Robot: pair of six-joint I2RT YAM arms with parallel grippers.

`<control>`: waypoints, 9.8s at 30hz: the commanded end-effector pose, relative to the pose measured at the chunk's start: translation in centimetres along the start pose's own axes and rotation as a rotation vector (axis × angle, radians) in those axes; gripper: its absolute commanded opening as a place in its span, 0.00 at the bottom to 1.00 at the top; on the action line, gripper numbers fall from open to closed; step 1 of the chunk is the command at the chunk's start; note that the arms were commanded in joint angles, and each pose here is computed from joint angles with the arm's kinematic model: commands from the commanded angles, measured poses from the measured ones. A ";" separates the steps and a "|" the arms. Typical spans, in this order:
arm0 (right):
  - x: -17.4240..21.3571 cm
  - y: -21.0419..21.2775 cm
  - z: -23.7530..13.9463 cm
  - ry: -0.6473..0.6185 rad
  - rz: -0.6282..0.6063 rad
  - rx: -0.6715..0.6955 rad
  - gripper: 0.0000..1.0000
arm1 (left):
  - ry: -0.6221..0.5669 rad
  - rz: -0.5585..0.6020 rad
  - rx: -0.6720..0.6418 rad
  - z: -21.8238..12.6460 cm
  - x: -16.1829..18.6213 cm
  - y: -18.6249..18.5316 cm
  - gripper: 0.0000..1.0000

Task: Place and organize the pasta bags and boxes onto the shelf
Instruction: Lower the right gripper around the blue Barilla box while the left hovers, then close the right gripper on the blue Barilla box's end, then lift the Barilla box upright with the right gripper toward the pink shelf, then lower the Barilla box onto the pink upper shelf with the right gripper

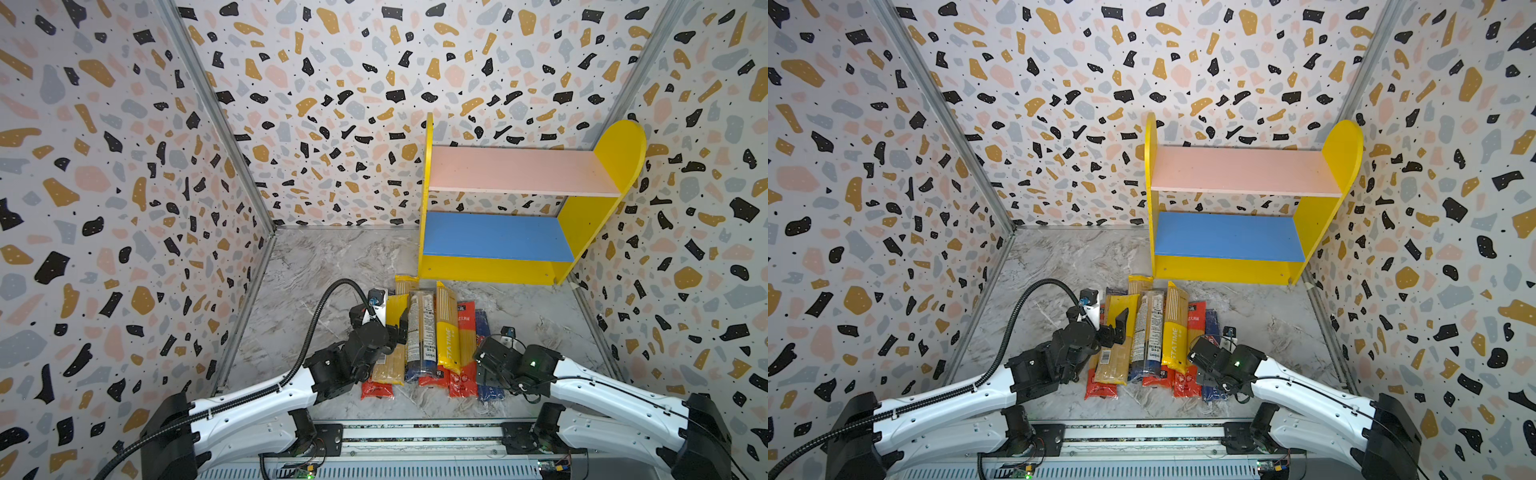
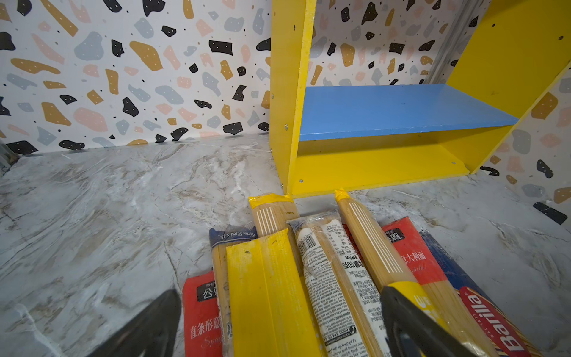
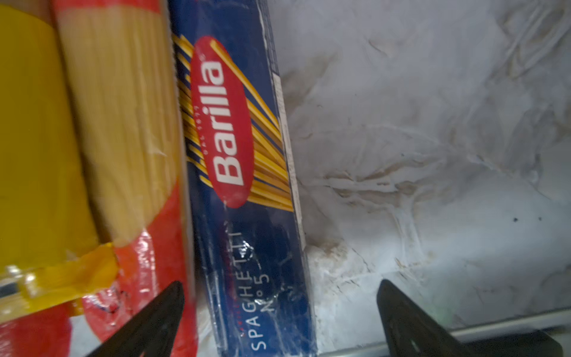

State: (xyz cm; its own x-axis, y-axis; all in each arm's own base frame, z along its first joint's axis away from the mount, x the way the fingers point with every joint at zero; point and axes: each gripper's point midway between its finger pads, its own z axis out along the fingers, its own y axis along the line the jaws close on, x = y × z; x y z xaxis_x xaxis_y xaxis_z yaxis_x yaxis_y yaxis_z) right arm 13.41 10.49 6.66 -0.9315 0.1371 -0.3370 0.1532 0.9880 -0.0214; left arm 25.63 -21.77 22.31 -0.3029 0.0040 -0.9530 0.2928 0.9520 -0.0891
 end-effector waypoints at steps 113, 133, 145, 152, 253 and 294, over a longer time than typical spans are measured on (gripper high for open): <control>3.8 1.5 4.7 0.145 -0.021 0.027 0.99 | -0.022 0.058 -0.058 -1.2 -1.1 1.4 0.99; 4.3 3.0 6.1 0.207 -0.057 -0.032 0.42 | -0.021 0.082 -0.067 -1.3 -1.9 1.4 0.99; 1.0 0.3 2.7 0.076 0.068 -0.006 0.32 | -0.057 0.059 -0.069 -2.7 -3.5 2.2 0.99; -2.1 0.0 0.1 -0.019 0.077 -0.036 0.32 | -0.067 0.047 -0.061 -3.0 -4.3 2.1 0.99; -47.1 -11.8 -33.4 -1.084 0.155 0.060 0.38 | -0.045 0.217 0.005 2.8 -6.3 -4.8 1.00; -46.5 -6.7 -32.5 -1.045 0.086 -0.128 0.81 | -0.077 0.132 0.006 1.2 -7.2 -3.6 1.00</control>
State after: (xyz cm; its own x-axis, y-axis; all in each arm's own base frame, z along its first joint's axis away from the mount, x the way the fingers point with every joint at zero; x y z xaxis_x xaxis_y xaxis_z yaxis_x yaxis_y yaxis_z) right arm 46.08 -2.78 51.25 -0.2075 0.1321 -0.9693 0.1895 0.9775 0.0927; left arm 28.11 -26.04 28.32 -0.2072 0.1596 -0.9652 0.3445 0.9353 0.0807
